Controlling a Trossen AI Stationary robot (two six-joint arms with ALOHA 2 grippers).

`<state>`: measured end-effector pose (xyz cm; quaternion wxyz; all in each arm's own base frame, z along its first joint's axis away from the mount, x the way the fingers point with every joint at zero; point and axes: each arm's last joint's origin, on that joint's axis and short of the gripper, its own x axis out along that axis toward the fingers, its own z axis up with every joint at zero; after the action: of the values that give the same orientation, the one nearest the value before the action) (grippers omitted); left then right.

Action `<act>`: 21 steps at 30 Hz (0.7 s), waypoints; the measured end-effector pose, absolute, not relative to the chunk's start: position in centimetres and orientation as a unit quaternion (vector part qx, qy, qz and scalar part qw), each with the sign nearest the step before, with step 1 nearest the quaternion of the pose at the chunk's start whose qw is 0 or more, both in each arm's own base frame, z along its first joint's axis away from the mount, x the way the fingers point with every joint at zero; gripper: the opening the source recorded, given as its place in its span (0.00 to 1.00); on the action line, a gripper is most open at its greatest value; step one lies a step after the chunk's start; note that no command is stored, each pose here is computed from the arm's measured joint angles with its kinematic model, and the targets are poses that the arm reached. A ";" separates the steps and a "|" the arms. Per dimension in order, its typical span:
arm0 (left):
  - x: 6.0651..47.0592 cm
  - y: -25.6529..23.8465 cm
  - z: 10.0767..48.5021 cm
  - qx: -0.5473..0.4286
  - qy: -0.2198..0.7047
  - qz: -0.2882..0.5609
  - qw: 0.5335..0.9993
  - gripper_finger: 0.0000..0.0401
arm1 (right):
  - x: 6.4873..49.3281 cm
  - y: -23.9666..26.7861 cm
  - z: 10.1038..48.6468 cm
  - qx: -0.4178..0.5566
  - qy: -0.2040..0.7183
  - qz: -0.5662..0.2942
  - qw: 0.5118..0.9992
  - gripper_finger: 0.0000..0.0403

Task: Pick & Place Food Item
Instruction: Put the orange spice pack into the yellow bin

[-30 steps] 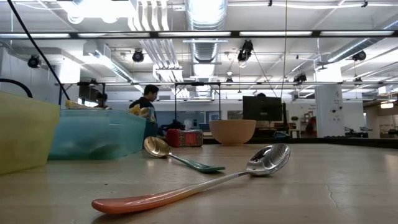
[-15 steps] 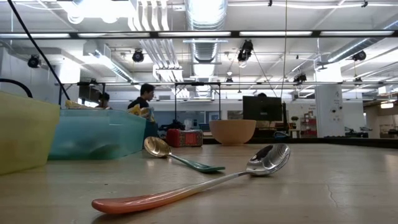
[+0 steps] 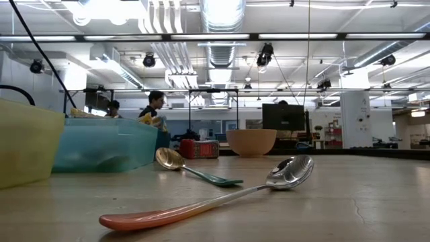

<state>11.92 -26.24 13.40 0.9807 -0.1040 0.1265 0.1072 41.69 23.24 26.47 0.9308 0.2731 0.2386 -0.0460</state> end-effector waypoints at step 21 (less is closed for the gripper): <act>12.1 -26.2 13.4 -0.107 0.126 0.110 0.980 0.01 | 48.3 22.9 24.3 0.157 0.358 0.008 0.920 0.16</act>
<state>12.05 -26.19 13.41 0.9802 -0.1069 0.1258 0.1095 48.32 22.88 24.29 0.9202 0.1572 0.3585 0.0078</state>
